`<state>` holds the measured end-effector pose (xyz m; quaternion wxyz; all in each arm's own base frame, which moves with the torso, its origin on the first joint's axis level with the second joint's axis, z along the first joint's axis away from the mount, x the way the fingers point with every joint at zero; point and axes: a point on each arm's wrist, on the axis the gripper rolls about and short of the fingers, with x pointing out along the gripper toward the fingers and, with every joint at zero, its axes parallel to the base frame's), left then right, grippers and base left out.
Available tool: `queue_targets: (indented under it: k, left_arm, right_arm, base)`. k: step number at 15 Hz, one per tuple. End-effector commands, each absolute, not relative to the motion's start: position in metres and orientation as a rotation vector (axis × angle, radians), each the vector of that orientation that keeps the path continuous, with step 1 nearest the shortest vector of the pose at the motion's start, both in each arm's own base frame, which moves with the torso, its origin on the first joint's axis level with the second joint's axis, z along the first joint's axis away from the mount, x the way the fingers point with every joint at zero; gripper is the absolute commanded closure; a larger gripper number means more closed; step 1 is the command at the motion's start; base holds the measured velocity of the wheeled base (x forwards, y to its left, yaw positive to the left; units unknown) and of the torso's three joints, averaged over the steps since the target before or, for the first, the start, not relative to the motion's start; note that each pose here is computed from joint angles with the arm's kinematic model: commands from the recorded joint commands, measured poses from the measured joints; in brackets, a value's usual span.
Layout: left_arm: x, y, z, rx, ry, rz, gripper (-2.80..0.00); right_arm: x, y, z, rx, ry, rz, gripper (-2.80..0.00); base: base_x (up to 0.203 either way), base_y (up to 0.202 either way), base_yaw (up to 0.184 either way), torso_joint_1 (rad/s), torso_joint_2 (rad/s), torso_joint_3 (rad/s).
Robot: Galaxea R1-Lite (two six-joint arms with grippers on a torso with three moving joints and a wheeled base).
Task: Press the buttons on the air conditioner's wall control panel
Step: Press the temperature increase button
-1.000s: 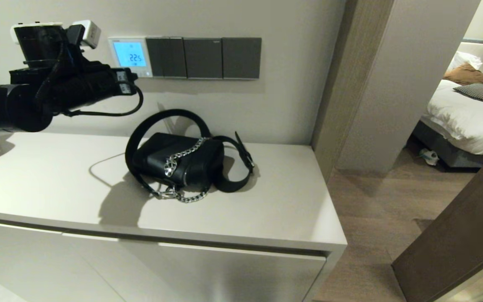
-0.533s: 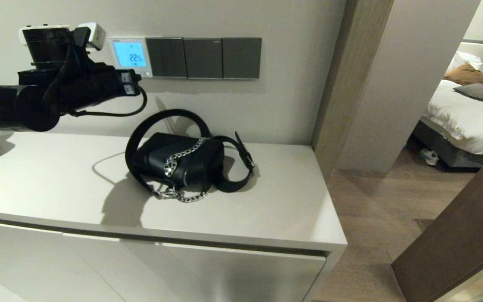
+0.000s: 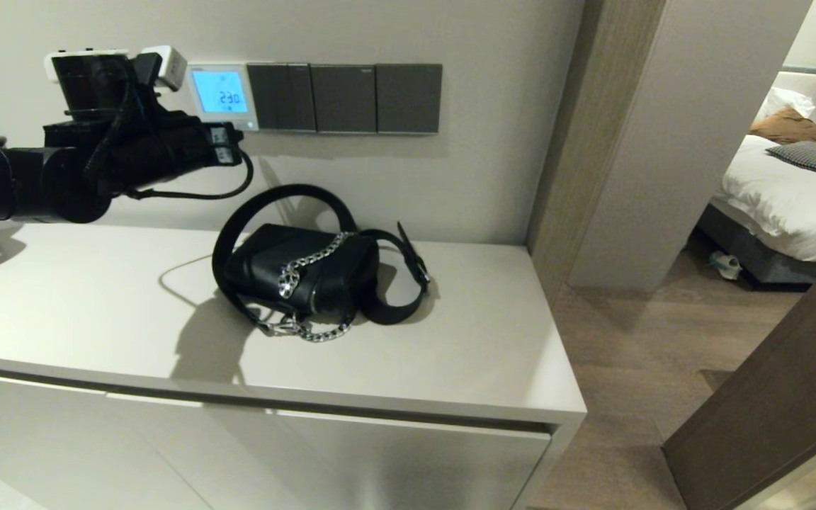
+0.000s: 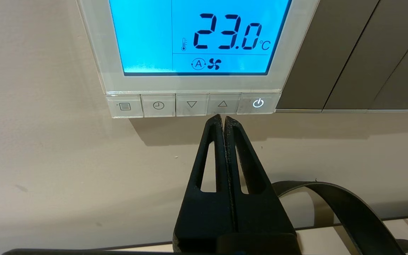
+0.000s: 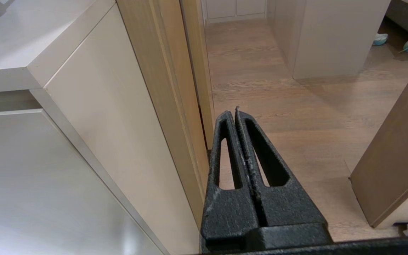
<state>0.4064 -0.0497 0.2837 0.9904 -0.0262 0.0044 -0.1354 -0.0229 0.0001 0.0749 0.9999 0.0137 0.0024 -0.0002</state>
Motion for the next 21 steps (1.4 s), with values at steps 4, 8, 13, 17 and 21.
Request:
queue_targets:
  k: [4,8,13,17,21]
  left_arm:
    - [0.406,-0.050,0.285,-0.055,0.000,-0.273,0.00]
    - [0.399,-0.049,0.289,-0.055,-0.003,-0.275,0.00]
    - [0.397,-0.049,0.290,-0.056,-0.006,-0.276,0.00]
    - [0.399,-0.049,0.289,-0.056,-0.006,-0.276,0.00]
    - [0.402,-0.049,0.289,-0.055,-0.007,-0.276,0.00]
  right_arm:
    - [-0.023,0.000,0.074,0.028,0.008,0.000,0.00]
    - [-0.023,0.000,0.074,0.028,0.008,0.000,0.00]
    - [-0.023,0.000,0.074,0.028,0.008,0.000,0.00]
    - [-0.023,0.000,0.074,0.028,0.008,0.000,0.00]
    - [-0.023,0.000,0.074,0.028,0.008,0.000,0.00]
  base:
    - [0.000,0.000,0.000,0.000,0.00,0.000]
    - [0.000,0.000,0.000,0.000,0.00,0.000]
    - [0.000,0.000,0.000,0.000,0.00,0.000]
    - [0.000,0.000,0.000,0.000,0.00,0.000]
    - [0.000,0.000,0.000,0.000,0.00,0.000]
